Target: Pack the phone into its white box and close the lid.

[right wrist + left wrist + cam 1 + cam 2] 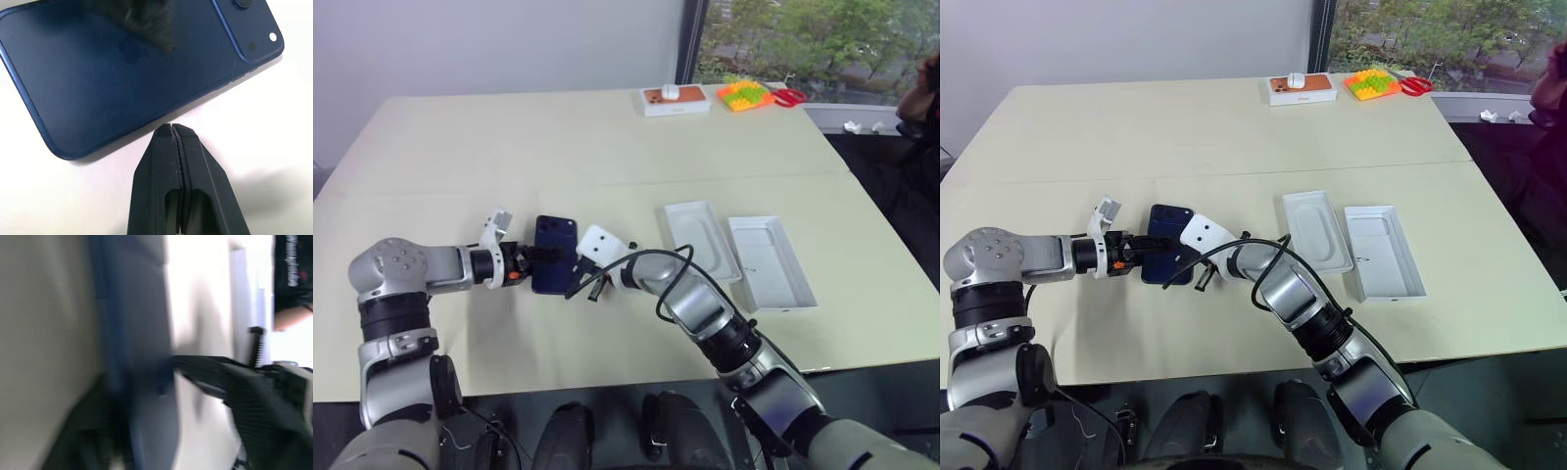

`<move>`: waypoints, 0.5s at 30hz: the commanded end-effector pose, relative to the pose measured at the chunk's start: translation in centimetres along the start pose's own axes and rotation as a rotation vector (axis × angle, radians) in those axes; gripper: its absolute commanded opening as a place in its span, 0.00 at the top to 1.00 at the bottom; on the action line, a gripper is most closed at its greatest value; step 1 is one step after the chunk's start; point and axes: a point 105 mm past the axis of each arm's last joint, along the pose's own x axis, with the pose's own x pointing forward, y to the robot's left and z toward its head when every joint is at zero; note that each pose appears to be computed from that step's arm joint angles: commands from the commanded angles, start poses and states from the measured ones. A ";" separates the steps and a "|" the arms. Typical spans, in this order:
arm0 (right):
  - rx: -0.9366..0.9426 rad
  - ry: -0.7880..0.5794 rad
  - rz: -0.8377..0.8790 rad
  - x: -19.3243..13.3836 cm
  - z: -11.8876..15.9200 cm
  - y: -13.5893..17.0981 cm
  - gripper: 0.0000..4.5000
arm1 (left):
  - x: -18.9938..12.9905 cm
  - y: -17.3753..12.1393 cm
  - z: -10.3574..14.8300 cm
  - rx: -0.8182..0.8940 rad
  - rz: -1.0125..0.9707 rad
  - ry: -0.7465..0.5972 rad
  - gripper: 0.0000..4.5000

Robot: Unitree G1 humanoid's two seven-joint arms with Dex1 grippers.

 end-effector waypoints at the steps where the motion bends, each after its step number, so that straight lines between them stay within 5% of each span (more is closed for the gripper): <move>1: -0.006 -0.029 0.001 -0.3 0.7 0.2 1.00 | -0.6 -0.2 0.4 0.010 -0.005 -0.020 0.72; 11: -0.002 -0.032 -0.024 -1.6 0.5 -0.3 1.00 | -1.2 -0.1 0.9 -0.007 -0.013 -0.038 0.72; 15: -0.005 -0.034 -0.048 -2.5 0.5 -0.7 1.00 | -1.2 -0.3 1.0 -0.001 -0.025 -0.038 0.99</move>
